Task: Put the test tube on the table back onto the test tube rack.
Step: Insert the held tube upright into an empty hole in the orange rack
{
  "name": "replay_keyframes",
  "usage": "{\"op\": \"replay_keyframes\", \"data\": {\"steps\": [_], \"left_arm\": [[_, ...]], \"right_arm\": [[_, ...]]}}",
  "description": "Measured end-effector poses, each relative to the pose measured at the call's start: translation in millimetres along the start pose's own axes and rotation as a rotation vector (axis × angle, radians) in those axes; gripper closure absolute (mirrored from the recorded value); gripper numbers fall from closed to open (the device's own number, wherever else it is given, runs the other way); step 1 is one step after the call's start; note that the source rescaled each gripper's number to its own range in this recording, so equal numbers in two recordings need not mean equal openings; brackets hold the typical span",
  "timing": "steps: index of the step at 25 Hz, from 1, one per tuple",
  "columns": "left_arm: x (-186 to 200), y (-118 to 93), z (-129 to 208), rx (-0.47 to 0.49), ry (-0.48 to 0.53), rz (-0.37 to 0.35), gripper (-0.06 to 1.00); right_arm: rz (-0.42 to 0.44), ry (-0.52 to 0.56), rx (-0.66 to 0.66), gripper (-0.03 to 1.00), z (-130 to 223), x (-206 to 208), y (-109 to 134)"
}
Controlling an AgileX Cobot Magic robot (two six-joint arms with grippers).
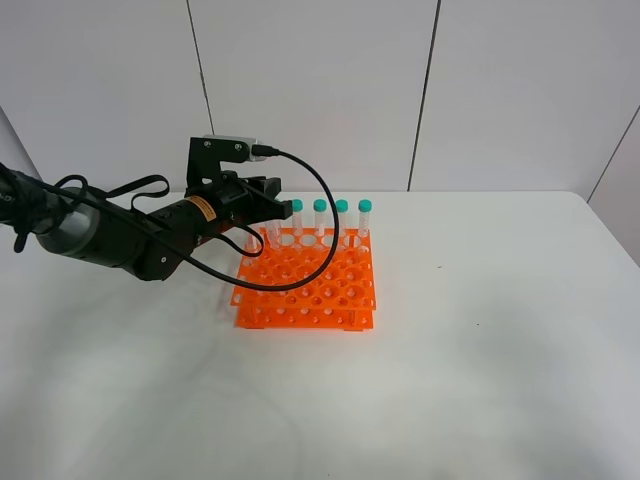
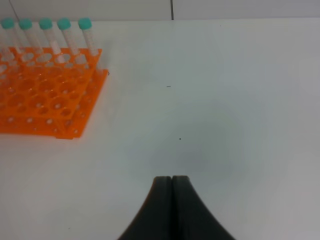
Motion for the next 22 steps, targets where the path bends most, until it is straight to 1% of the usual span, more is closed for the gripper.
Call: {"op": "replay_keyframes", "data": {"steps": [22], "left_arm": [[-0.6, 1.2, 4.8, 0.001, 0.022, -0.006, 0.94]], "right_arm": [[0.000, -0.001, 0.000, 0.97, -0.1, 0.0, 0.0]]}}
Point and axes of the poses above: a point on each arm's last joint axis where the gripper is mounted, x pointing back along that axis away from the gripper, y along the wrist's bending axis when the last joint is at zero, z = x × y, the point moved 4 cm from there along -x, pointing out along that axis toward the gripper, and after that the axes turned 6 degrees about x, right-handed, at the moved point
